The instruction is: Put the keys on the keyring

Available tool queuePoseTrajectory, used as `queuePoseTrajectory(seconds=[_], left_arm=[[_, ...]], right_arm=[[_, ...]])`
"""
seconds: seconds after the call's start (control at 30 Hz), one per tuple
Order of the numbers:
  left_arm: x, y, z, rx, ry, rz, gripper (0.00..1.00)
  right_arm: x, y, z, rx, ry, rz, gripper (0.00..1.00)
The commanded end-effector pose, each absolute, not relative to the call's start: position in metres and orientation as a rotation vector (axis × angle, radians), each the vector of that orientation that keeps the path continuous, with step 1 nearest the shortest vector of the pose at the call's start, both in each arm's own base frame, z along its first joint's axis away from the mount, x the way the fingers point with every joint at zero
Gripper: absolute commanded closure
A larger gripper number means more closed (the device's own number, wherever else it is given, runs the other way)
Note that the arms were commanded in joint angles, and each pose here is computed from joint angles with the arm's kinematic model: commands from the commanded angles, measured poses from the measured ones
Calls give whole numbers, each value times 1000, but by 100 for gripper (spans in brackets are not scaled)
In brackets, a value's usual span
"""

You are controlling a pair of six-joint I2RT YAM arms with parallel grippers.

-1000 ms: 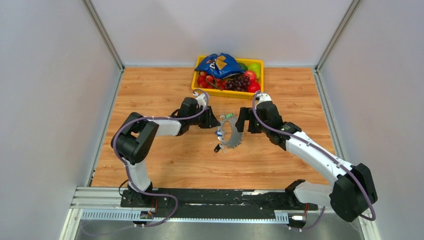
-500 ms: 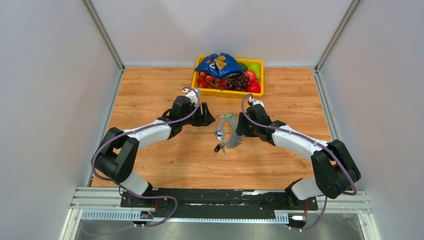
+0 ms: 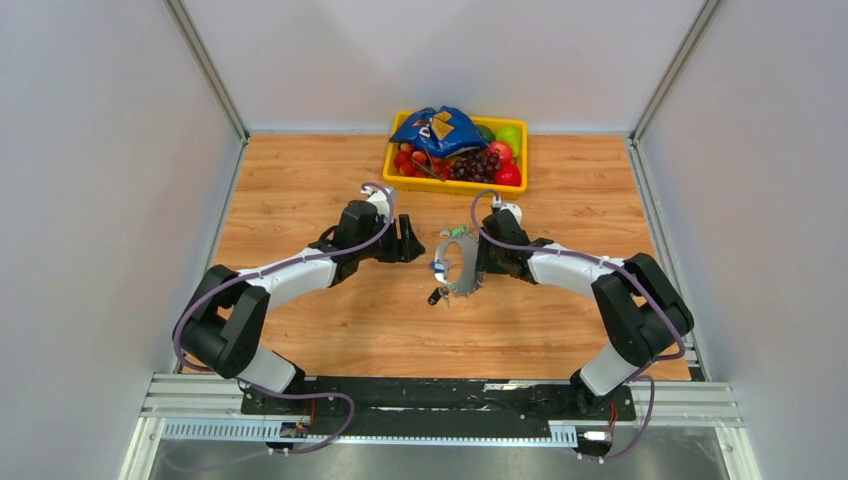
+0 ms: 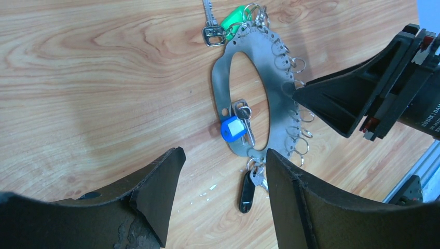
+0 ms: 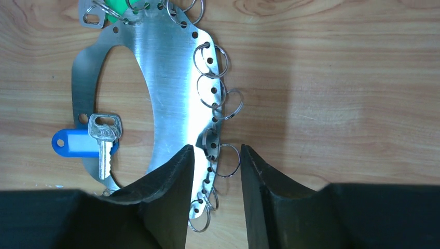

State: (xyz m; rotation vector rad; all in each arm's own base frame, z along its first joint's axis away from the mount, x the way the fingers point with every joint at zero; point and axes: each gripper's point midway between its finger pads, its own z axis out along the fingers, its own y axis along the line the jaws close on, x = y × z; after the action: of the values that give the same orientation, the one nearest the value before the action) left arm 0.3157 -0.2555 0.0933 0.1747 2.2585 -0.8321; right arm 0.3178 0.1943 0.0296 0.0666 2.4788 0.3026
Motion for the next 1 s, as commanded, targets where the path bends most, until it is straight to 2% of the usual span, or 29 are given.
queuePoseTrajectory(seconds=[0.0, 0.3, 0.4, 0.43, 0.63, 0.97], left_arm=[[314, -258, 105, 198, 2219, -856, 30], [313, -260, 100, 196, 2225, -875, 29], [312, -261, 100, 198, 2226, -881, 29], [312, -260, 100, 197, 2226, -880, 29], [310, -258, 104, 195, 2217, -880, 29], [300, -250, 141, 199, 2130, -890, 28]], right_arm=[[341, 205, 46, 101, 2396, 322, 62], [344, 208, 46, 81, 2378, 275, 81], [344, 211, 45, 65, 2377, 267, 97], [344, 212, 45, 60, 2377, 268, 100], [341, 226, 72, 18, 2321, 307, 100], [326, 247, 217, -45, 2030, 457, 100]])
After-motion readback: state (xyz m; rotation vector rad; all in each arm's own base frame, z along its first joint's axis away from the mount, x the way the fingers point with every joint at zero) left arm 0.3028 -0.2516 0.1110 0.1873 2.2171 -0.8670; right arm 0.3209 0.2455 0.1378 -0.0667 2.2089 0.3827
